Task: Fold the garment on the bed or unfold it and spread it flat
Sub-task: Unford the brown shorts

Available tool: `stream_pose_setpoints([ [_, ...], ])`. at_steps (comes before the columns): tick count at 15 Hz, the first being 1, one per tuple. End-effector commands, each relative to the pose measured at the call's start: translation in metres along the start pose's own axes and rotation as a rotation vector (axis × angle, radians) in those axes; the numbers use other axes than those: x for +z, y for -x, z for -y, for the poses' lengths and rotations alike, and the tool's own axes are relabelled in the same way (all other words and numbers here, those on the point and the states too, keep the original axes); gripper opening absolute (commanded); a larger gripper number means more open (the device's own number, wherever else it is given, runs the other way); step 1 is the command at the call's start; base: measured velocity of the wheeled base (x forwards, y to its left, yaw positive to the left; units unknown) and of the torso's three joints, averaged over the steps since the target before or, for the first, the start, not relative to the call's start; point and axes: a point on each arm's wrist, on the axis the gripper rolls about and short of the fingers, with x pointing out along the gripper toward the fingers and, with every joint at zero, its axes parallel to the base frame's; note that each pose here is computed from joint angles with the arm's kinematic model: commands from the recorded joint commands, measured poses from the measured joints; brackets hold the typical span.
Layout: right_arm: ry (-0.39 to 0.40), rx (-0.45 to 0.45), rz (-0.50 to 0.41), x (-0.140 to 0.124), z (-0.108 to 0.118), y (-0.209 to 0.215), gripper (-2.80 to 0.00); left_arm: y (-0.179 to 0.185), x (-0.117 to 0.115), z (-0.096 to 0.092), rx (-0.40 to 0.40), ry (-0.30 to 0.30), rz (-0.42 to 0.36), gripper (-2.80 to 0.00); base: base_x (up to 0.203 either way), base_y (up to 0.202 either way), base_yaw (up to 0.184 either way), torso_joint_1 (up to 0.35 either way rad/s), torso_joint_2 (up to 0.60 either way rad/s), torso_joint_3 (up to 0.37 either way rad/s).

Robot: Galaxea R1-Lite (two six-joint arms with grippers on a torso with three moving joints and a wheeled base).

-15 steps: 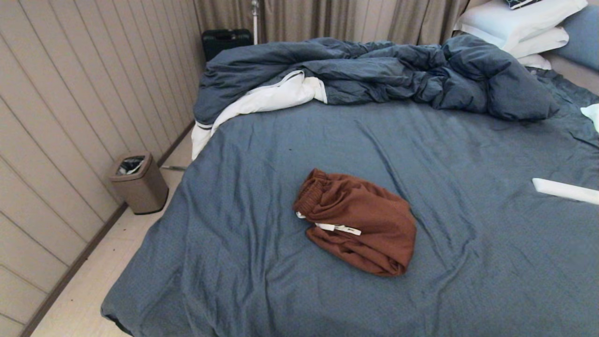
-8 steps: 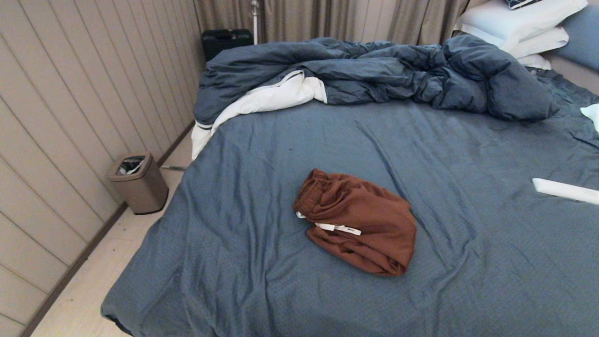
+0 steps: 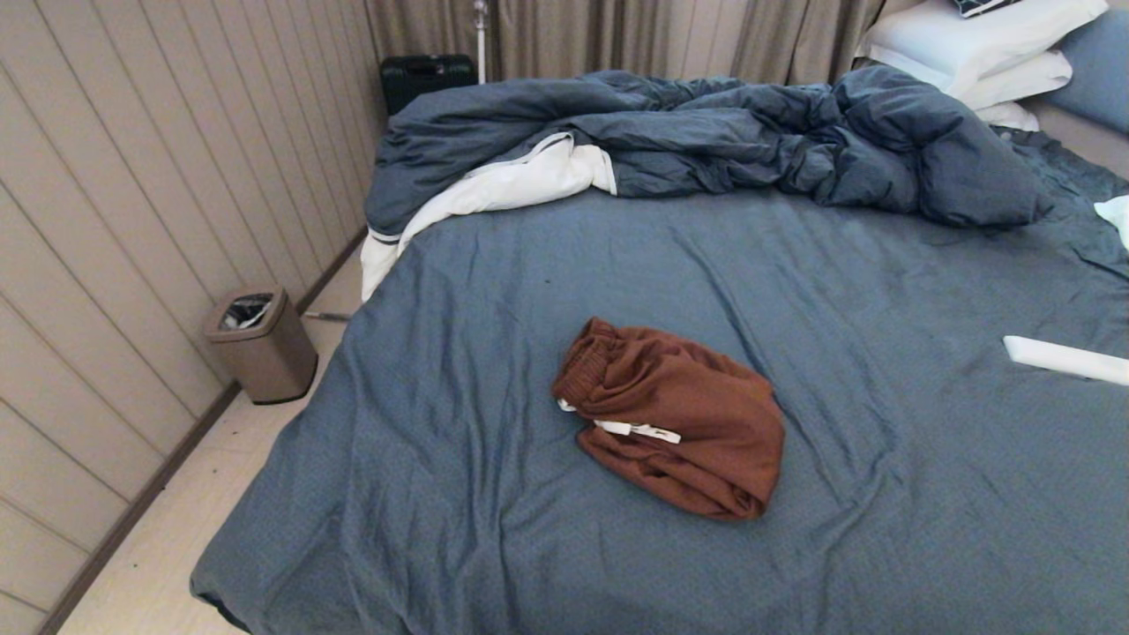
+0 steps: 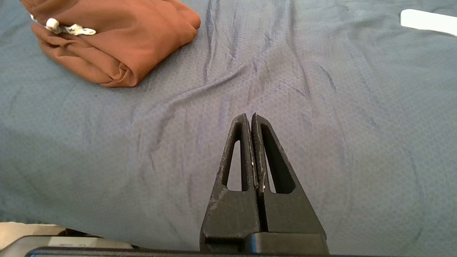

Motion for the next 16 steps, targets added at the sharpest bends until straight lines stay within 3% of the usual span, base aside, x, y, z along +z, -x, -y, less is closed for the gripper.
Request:
stream_pose_setpoints([
  [1,-0.007,0.000,-0.003,0.0001,0.0000,-0.0002,-2.80,-0.0004,0.0000,0.0000,0.001,0.001,-0.004,-2.80,0.000,0.000,0.000,0.000,0.00,0.000],
  [16,-0.001,-0.003,0.000,0.0000,0.0000,0.0000,-2.80,-0.0002,0.0000,0.0001,-0.002,-0.002,-0.003,-2.80,0.000,0.000,0.000,0.000,0.00,0.000],
])
